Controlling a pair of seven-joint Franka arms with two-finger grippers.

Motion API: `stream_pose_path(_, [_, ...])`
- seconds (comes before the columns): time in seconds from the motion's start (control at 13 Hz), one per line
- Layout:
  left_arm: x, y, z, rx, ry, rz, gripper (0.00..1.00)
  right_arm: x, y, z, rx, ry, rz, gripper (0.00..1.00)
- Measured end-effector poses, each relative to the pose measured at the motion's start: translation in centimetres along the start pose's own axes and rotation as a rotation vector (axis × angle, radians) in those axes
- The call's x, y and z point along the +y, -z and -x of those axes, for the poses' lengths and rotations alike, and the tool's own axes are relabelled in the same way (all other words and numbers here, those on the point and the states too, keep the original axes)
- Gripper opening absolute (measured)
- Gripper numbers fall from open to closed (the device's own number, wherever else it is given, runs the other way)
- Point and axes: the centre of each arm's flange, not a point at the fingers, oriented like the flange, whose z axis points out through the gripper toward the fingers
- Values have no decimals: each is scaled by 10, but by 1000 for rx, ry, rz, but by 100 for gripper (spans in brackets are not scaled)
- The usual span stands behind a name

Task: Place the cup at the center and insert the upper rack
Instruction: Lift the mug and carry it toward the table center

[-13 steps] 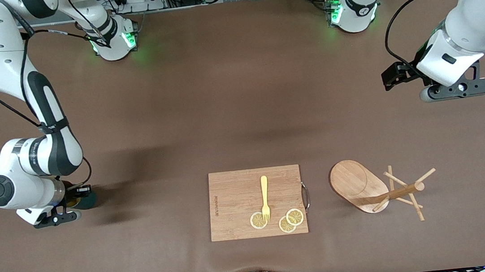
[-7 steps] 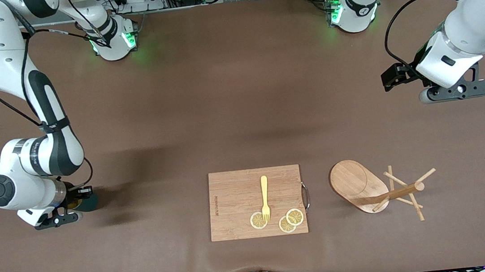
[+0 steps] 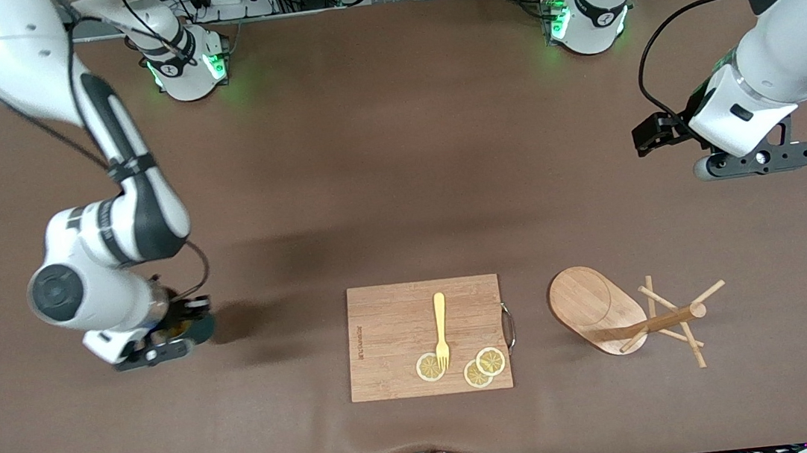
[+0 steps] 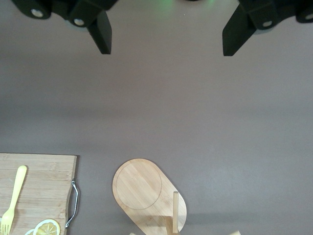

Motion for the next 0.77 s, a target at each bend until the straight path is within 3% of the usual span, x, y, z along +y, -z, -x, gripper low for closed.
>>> stream_pose_path(0.31, [8,-3,1,-6,-16,-1,100,-131,4,27,-15,-71,-3,4])
stream_pose_path(0.54, [12,-8,-1,-15,-24,-1,100,-249,-4,72,-19,-75,12,4])
stream_pose_path(0.77, [12,-10,-2,-18,-24,0,100,-329,-10,119,-35,-83,2,4])
